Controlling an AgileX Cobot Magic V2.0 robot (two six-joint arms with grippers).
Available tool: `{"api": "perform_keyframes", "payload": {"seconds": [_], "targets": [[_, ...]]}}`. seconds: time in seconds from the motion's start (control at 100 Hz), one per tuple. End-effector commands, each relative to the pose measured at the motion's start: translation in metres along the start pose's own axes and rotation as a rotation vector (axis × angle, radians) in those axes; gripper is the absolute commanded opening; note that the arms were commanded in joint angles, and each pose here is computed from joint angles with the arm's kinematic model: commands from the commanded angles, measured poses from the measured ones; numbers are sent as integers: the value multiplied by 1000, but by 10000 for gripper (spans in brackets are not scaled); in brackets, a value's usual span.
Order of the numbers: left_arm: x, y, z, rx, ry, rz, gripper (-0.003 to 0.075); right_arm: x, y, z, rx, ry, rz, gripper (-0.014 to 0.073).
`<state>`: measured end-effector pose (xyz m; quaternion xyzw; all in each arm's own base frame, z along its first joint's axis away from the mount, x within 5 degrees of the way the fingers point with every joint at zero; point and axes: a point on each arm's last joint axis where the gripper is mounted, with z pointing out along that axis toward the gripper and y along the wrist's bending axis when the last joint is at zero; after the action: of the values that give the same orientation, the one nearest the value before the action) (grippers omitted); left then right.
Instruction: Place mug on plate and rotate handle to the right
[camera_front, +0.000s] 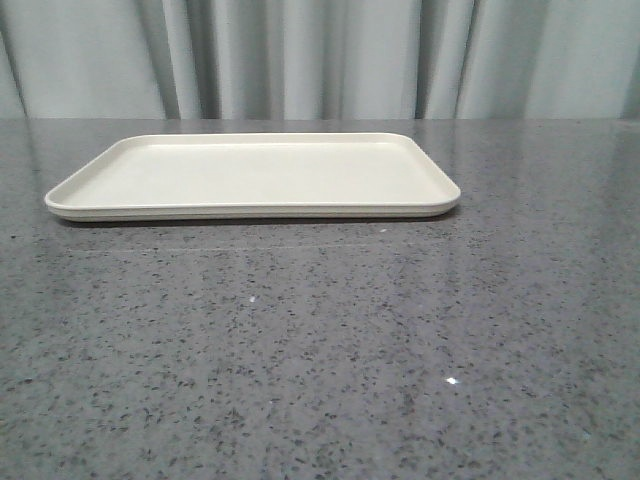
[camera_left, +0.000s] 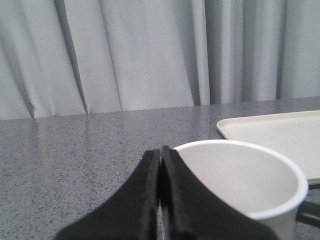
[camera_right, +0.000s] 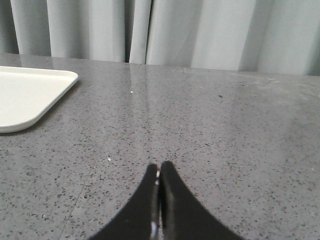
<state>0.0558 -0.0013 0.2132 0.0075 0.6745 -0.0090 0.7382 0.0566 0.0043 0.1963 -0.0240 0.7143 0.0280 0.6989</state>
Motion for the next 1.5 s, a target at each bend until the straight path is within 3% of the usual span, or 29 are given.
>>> {"api": "perform_keyframes", "payload": {"seconds": [0.0, 0.92, 1.13, 1.35, 1.49], "targets": [[-6, 0, -3, 3, -101, -10, -20, -8, -1, -2, 10, -97, -12, -67], [-6, 0, -3, 3, -101, -10, -20, -8, -1, -2, 10, -97, -12, -67], [-7, 0, -3, 3, -103, -10, -20, -13, -1, -3, 13, -155, -12, -67], [-30, 0, -6, 2, -148, -10, -20, -31, -1, -6, 12, -197, -12, -67], [-57, 0, -11, 4, -106, -37, -20, -54, 0, -12, 7, -170, -13, -67]]}}
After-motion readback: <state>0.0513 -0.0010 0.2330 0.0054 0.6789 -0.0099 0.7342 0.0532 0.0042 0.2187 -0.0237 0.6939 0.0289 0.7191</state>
